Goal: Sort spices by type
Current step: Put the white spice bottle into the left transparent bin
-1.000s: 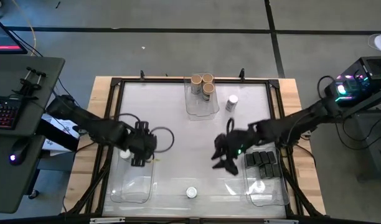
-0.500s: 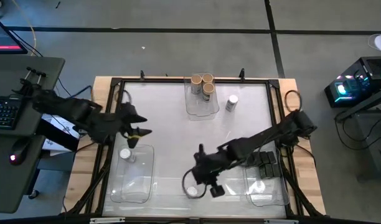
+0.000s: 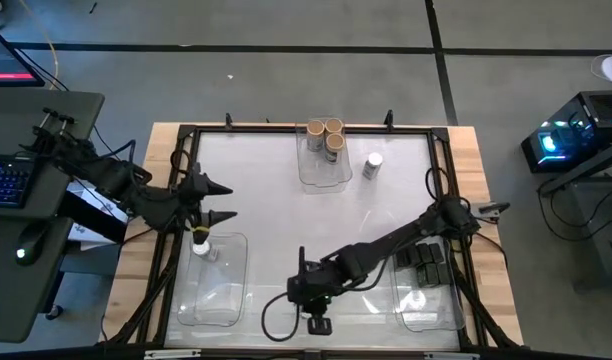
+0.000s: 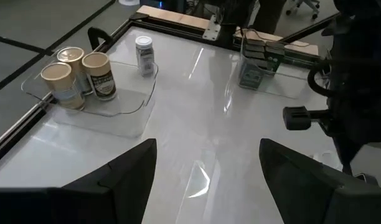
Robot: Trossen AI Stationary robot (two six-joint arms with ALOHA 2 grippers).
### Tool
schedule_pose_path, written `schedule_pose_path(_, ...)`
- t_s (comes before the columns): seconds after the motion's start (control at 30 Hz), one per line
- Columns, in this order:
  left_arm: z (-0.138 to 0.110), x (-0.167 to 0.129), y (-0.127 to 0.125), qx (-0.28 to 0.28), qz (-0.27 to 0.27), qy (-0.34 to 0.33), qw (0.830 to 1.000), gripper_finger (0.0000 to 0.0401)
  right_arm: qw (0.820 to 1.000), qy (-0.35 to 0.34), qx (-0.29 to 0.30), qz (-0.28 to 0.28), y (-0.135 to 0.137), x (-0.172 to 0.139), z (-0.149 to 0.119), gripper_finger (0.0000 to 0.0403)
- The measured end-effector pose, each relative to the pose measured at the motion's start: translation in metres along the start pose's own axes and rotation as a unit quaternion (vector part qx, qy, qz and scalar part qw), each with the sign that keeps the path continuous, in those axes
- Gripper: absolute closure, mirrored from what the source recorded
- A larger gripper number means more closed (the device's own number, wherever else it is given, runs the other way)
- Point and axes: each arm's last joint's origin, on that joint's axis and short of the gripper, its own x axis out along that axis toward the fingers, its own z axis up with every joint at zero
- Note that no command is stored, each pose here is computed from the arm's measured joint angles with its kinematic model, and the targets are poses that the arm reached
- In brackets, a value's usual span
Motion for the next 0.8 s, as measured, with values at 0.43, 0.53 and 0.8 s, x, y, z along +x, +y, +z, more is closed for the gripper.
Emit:
schedule_pose_path(0.43,0.000,-0.001,-0.001,-0.006,0.006,-0.006,1.000,0.0130,0.998,0.043,-0.033,-0.021,0.001,0.004,-0.011,0.0402)
schedule_pose_path(0.53,0.000,-0.001,-0.001,-0.014,0.011,-0.009,1.000,0.0130,0.998,0.044,-0.048,-0.021,0.001,0.004,-0.011,0.0402)
schedule_pose_path(0.8,0.000,-0.001,0.000,-0.025,0.014,-0.010,1.000,0.0130,0.996,0.050,-0.077,-0.019,-0.003,0.016,-0.012,0.0403)
